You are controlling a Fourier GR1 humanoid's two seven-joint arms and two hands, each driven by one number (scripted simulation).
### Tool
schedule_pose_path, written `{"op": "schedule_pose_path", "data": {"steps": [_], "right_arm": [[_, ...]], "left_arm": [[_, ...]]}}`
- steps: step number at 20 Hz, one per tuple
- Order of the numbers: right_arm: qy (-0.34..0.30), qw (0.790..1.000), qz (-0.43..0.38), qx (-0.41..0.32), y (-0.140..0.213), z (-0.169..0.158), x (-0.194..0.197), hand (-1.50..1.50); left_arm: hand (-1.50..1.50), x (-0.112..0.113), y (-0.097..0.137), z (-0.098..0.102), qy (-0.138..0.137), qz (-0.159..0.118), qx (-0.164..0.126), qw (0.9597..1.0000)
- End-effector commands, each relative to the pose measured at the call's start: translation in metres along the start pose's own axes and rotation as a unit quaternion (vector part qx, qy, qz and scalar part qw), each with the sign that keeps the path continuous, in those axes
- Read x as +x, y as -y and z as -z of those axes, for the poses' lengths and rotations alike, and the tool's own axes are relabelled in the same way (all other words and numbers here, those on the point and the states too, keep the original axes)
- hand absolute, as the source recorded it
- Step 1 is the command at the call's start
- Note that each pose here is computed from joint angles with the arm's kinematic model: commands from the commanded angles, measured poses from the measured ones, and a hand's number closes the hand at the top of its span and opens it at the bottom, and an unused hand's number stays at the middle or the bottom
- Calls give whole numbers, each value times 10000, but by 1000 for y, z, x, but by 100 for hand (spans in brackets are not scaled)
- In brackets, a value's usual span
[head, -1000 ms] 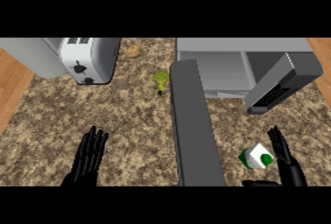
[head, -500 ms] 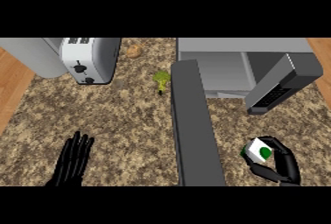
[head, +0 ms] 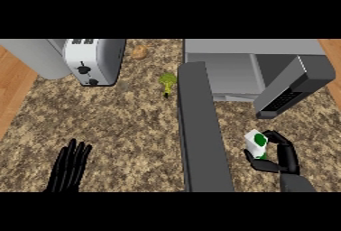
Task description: Pick up the milk, place it into the microwave and close the microwave
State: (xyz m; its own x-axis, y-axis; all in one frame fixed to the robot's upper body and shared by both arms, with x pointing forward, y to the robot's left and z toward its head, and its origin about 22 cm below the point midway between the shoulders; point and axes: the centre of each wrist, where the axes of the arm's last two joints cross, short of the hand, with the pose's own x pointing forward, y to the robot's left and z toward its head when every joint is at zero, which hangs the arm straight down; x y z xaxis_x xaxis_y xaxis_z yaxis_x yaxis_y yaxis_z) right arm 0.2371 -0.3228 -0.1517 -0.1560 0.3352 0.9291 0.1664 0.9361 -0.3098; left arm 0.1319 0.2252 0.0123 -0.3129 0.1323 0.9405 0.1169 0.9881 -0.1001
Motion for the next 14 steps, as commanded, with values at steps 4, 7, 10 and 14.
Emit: {"op": "schedule_pose_path", "data": {"steps": [4,7,10,14], "right_arm": [[673,9976,100,-139,-33,13,5,150],[771,9957,513,68,-29,30,14,150],[800,9943,685,163,-47,45,22,150],[1037,9904,872,259,-71,18,19,150]], "left_arm": [[-150,-8,-19,-6,-18,-62,-27,10000],[-150,-7,-25,2,55,25,113,9999],[-150,-11,-27,-11,-20,-95,83,9999],[-150,10,-23,0,6,-34,151,9999]]}}
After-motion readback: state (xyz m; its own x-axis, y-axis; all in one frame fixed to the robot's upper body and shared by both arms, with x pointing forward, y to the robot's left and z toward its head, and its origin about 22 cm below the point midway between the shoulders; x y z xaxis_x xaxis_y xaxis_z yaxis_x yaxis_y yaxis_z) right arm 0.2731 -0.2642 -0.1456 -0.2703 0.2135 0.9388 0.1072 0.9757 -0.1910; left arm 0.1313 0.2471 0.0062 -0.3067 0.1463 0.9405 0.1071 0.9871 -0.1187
